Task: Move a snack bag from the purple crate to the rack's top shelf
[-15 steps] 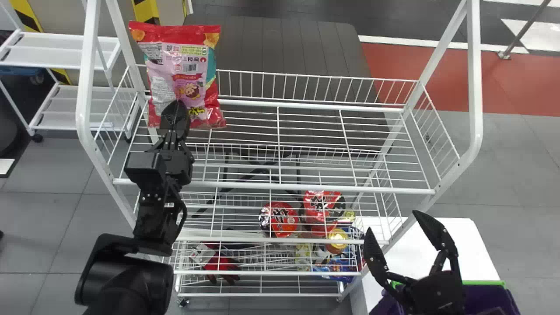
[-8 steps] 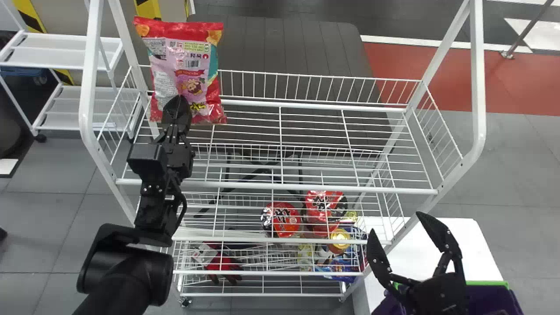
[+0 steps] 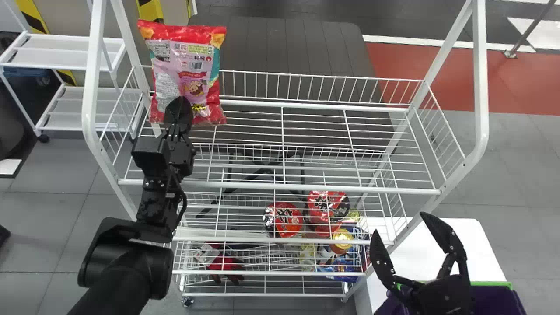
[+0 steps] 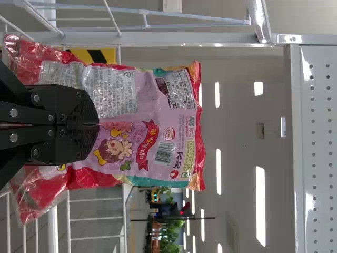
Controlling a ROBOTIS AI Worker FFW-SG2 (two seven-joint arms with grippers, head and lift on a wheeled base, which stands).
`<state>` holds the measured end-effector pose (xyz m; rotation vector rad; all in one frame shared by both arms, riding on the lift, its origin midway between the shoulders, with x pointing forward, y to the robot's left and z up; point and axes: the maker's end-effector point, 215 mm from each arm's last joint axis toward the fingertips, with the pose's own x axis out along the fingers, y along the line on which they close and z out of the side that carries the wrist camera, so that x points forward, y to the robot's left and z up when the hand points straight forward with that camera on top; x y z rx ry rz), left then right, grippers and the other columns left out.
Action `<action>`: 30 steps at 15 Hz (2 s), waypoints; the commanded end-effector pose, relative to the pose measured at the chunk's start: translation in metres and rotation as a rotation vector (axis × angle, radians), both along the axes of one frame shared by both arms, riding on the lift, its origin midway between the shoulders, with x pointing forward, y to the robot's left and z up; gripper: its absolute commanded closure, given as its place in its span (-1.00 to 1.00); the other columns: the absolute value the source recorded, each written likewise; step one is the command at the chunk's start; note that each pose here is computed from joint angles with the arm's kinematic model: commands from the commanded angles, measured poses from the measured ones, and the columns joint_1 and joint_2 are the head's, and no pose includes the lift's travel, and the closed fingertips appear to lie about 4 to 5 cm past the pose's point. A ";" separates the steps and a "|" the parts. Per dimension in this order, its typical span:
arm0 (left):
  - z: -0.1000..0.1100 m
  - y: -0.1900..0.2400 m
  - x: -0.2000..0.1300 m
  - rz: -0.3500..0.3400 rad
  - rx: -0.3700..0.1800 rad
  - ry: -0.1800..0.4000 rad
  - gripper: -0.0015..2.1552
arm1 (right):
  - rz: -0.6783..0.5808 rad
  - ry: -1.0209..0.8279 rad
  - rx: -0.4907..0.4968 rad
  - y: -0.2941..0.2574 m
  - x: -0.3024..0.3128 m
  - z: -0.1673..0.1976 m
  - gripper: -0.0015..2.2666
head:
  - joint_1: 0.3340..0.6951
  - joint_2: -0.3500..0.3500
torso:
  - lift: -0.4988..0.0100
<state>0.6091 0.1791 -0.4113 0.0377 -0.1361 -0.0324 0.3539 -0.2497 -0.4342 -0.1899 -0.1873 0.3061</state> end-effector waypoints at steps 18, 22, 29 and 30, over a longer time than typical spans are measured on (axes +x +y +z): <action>-0.020 0.018 -0.017 0.036 -0.003 0.025 -0.87 | 0.006 -0.050 -0.007 -0.003 -0.009 0.013 -0.89 | 1.00 -0.20 | 0.91; 0.003 0.028 -0.061 0.035 -0.043 0.040 -0.88 | 0.002 0.006 -0.006 -0.002 0.004 0.019 -0.89 | 1.00 -0.20 | 0.91; 0.090 0.065 -0.185 0.058 -0.029 0.015 -0.87 | 0.001 0.159 0.064 0.017 0.040 0.081 -0.90 | 1.00 -0.02 | 0.91; 0.100 0.061 -0.208 0.041 -0.024 0.014 -0.87 | 0.012 0.185 0.086 0.027 0.039 0.085 -0.90 | 1.00 0.00 | 0.91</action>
